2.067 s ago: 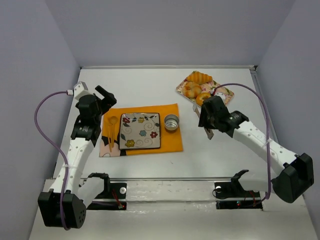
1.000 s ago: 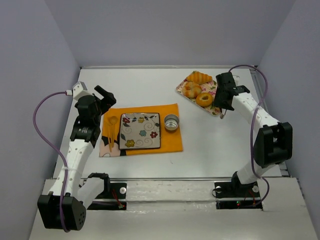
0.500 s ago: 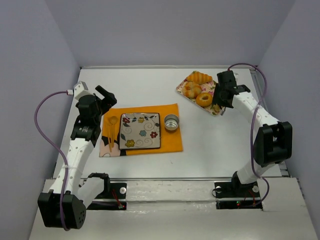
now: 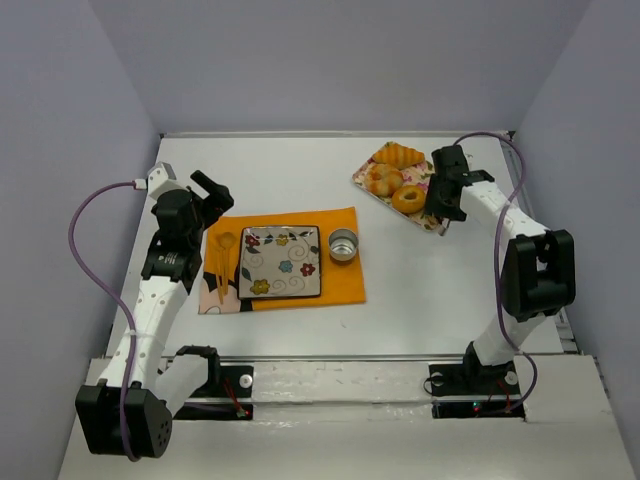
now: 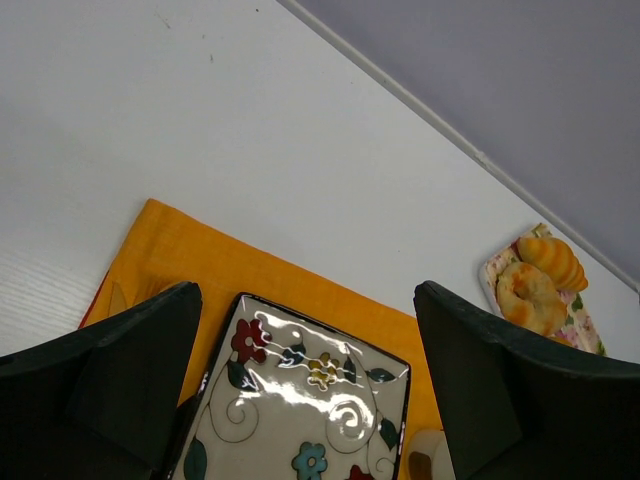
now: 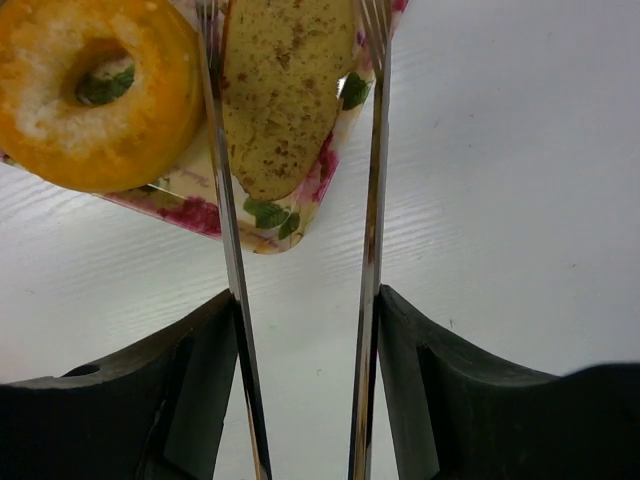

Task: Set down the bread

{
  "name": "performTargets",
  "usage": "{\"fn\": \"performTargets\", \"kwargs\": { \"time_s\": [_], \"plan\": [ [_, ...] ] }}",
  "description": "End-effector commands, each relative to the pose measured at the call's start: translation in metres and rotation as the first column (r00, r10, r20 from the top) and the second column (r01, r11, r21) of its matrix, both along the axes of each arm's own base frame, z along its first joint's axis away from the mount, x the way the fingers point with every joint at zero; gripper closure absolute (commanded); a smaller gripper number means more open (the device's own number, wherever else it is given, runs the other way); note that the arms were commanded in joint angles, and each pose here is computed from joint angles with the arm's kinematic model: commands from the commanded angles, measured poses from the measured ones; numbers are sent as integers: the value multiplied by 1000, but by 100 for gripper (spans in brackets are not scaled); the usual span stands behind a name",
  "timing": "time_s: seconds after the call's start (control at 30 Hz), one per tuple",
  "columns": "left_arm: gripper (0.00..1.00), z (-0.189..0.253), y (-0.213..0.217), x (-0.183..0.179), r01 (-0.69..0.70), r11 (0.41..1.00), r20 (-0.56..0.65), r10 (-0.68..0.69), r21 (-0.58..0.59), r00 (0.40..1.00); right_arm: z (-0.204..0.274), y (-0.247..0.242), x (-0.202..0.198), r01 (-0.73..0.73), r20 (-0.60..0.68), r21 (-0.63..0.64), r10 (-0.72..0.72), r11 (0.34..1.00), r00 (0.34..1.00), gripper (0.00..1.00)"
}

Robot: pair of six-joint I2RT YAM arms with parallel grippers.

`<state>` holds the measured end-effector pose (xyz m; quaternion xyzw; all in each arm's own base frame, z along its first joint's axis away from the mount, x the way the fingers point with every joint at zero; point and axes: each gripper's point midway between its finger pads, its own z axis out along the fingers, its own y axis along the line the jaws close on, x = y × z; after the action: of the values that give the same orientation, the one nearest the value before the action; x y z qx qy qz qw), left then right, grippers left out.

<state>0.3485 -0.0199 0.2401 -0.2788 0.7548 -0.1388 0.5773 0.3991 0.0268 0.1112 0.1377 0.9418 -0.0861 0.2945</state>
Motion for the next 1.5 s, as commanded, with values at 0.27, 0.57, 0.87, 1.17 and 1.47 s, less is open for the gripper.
{"fn": "performTargets", "kwargs": {
  "time_s": [0.27, 0.57, 0.87, 1.17, 1.47],
  "plan": [
    [1, 21, 4, 6, -11, 1000, 71, 11, 6, 997, 8, -7, -8, 68, 21, 18, -68, 998, 997, 68],
    [1, 23, 3, 4, -7, 1000, 77, 6, 4, 997, 64, 6, 5, -10, 175, 88, -6, 996, 984, 93],
    [1, 24, 2, 4, -1, 1000, 80, 1, 1, 997, 152, 109, -20, -495, 409, 132, 408, 859, 816, 93],
    [1, 25, -1, 4, 12, 1000, 80, -12, -2, 997, 156, 286, -102, -887, 408, 76, 798, 455, 444, 93],
    [1, 25, 1, 1, 7, 1000, 81, -7, 0, 997, 81, 374, -105, -921, 241, 62, 890, 384, 387, 93]
  ]
}}
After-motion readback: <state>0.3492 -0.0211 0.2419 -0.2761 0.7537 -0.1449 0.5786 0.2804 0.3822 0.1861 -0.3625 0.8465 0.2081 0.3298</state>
